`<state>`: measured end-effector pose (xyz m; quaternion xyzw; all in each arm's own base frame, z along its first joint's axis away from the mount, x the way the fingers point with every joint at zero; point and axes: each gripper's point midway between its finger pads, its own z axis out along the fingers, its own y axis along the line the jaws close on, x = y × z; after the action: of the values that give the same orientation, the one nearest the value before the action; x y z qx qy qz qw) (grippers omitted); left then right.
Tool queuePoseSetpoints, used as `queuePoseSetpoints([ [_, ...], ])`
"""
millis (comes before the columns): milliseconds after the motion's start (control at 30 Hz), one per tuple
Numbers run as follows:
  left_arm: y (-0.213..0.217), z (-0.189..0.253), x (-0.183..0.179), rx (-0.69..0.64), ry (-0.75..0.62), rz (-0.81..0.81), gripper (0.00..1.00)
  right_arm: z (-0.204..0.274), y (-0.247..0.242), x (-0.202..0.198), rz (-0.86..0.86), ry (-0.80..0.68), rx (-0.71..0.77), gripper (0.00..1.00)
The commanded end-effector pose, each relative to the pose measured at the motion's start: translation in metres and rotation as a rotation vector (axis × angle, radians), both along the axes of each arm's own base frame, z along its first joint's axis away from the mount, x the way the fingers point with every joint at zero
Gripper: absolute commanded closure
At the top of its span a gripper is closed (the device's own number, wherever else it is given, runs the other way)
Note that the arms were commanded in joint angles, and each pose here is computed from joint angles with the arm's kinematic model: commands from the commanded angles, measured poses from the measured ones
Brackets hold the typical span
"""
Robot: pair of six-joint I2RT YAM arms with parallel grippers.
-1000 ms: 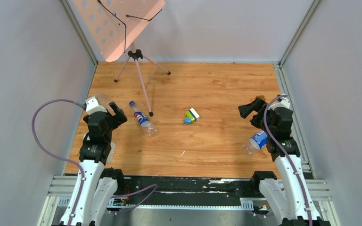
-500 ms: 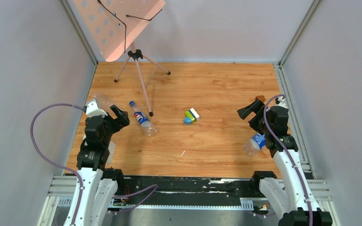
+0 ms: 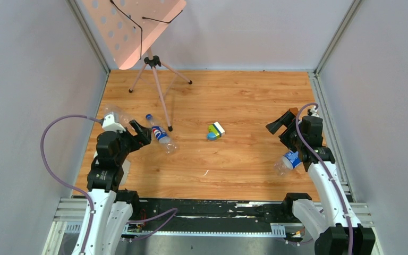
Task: Unscrew the bottle caps
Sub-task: Pick up the plastic bottle at the center of the board.
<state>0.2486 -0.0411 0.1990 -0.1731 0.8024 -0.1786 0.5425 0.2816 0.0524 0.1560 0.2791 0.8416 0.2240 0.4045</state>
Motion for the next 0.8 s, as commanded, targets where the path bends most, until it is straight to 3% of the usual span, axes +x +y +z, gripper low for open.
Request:
queuePoseSetpoints([
  [0, -0.014, 0.0, 0.002, -0.05, -0.005, -0.069, 0.0, 0.017, 0.009, 0.006, 0.051, -0.028, 0.021, 0.0],
  [467, -0.037, -0.026, -0.005, -0.173, 0.086, -0.148, 0.0, 0.021, 0.013, 0.002, 0.083, -0.036, 0.019, 0.0],
  [767, -0.036, -0.053, 0.02, -0.315, 0.097, -0.04, 0.04, 0.019, 0.017, -0.001, 0.101, -0.027, 0.036, 0.01],
])
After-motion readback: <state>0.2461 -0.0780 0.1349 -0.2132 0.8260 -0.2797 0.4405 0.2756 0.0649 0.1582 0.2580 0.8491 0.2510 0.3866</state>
